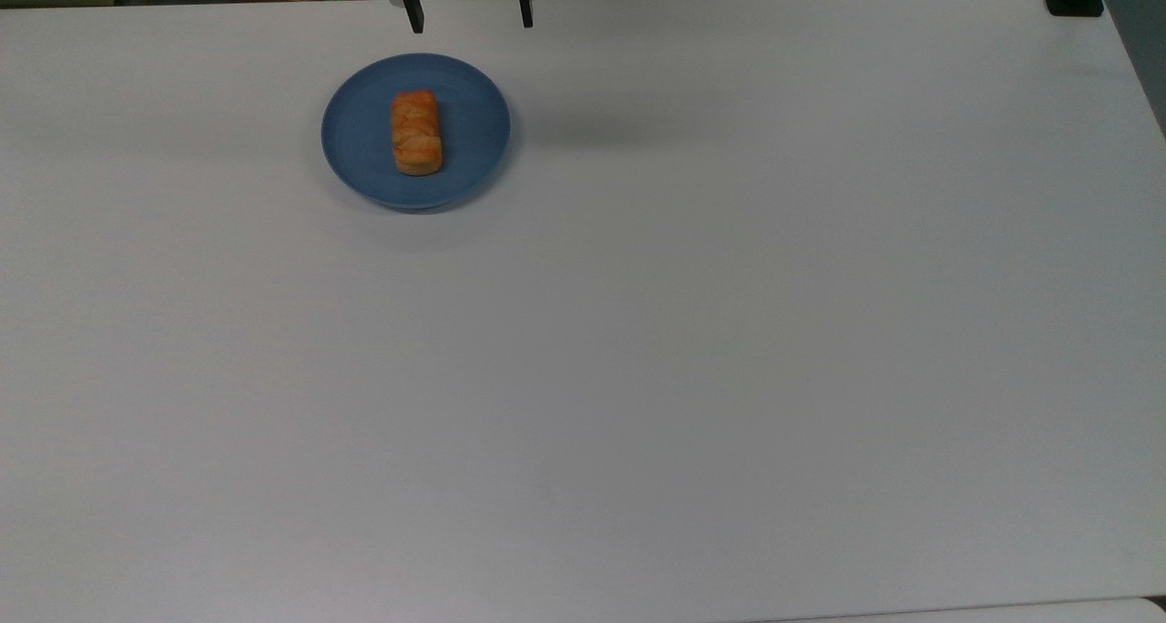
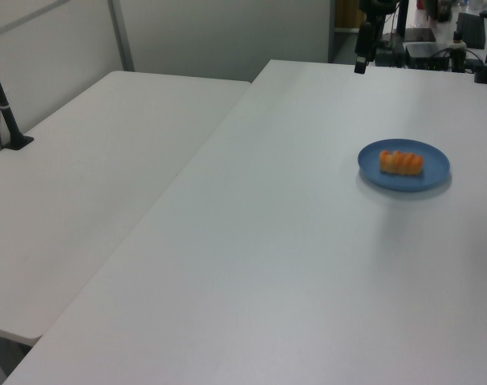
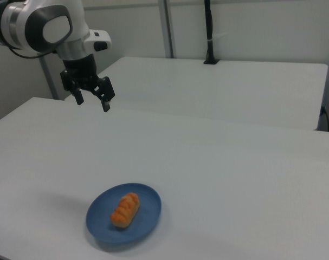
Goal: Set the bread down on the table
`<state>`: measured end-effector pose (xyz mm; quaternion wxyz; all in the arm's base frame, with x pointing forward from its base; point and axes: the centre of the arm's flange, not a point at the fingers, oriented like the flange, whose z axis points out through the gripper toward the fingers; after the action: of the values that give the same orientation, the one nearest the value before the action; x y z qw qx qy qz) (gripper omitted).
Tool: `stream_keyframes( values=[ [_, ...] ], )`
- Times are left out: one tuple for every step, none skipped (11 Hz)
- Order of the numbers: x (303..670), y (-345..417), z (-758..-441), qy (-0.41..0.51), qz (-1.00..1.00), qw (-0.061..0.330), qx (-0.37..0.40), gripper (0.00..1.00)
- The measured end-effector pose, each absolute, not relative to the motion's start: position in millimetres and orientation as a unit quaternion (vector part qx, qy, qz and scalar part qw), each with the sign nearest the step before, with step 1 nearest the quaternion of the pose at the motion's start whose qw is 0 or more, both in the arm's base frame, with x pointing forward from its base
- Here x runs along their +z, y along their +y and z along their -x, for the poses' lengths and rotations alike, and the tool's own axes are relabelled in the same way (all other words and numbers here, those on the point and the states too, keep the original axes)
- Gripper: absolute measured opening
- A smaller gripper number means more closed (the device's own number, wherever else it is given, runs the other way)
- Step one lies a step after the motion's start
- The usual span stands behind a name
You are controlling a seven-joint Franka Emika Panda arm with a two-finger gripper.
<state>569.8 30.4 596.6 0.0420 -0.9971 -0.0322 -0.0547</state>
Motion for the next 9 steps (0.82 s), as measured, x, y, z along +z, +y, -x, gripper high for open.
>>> stream_keyframes(
  values=[
    [596.5,30.4,-569.8,-0.032,0.997,0.042,-0.055,1.0],
    [596.2,30.4,-569.8,-0.032,0.997,0.042,-0.054,1.0],
    [594.8,30.4,-569.6,-0.032,0.997,0.042,-0.053,1.0],
    [592.0,30.4,-569.4,-0.032,0.997,0.042,-0.05,1.0],
    [589.1,30.4,-569.1,-0.032,0.997,0.042,-0.047,1.0],
    [586.9,30.3,-569.1,-0.032,0.998,0.042,-0.045,1.0],
    [586.2,30.3,-569.3,-0.032,0.998,0.042,-0.044,1.0],
    [585.6,29.7,-569.4,-0.032,0.998,0.041,-0.044,1.0],
    [581.8,28.4,-569.2,-0.031,0.998,0.041,-0.04,1.0]
  ],
)
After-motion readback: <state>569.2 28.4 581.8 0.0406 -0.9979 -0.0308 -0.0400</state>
